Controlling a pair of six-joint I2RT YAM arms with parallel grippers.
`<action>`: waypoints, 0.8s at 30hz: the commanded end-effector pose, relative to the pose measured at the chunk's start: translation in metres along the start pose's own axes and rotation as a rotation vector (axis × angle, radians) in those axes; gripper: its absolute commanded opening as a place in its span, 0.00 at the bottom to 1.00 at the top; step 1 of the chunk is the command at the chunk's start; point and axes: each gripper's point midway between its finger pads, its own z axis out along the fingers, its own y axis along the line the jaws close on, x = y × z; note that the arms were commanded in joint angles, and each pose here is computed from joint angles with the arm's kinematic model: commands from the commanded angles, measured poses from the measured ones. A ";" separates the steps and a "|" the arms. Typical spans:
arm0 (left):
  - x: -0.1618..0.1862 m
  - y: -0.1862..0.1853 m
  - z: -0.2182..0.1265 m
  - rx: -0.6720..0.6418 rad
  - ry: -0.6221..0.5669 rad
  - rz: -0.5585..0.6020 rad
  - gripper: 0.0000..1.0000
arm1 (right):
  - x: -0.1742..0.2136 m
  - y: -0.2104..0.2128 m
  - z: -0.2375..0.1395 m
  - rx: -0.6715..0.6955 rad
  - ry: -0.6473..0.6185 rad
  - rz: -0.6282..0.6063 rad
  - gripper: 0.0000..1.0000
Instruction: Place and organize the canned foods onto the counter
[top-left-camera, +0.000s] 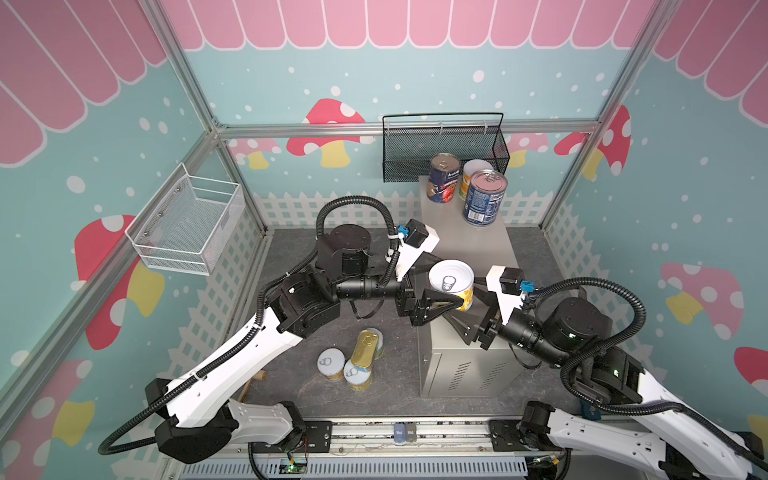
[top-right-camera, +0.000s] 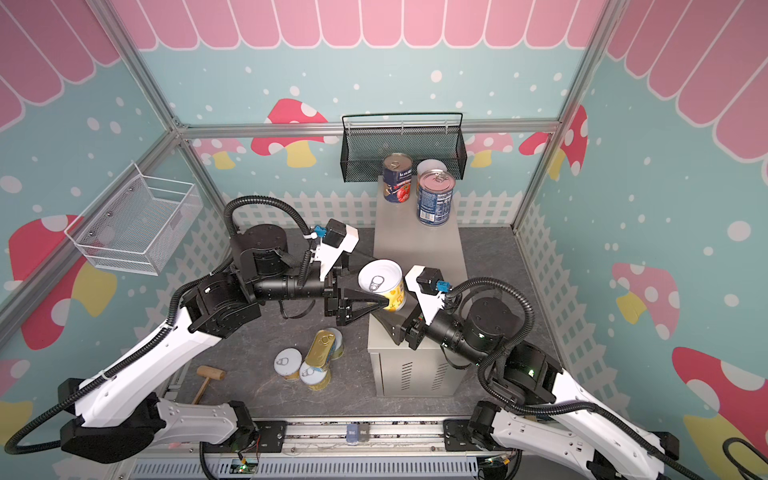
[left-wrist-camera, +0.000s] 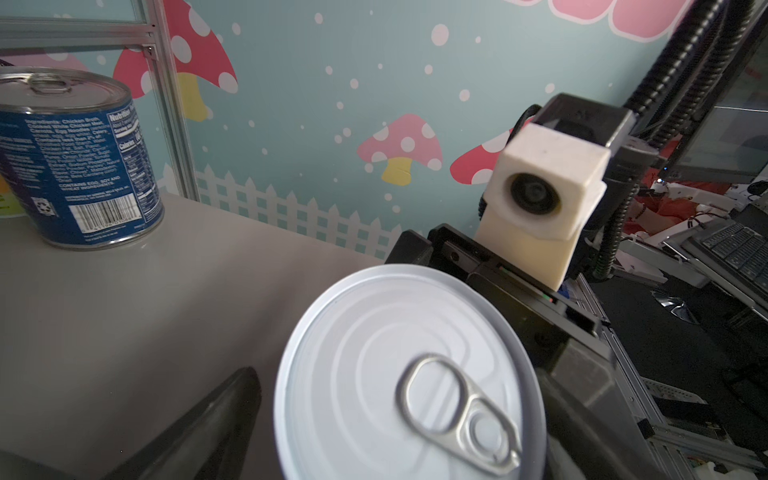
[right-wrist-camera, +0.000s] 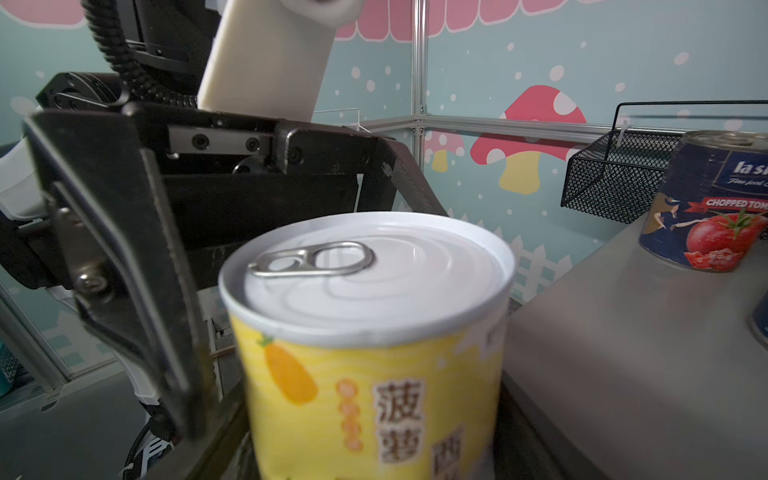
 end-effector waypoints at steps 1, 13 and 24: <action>-0.017 -0.007 -0.005 0.010 -0.050 0.044 0.97 | -0.040 0.004 -0.010 -0.018 -0.139 -0.008 0.58; -0.018 -0.008 0.006 0.047 -0.046 0.033 0.81 | -0.036 0.004 -0.010 -0.022 -0.132 -0.003 0.62; -0.022 0.002 0.013 0.013 -0.072 0.028 0.52 | -0.023 -0.008 -0.009 0.046 -0.099 0.004 0.85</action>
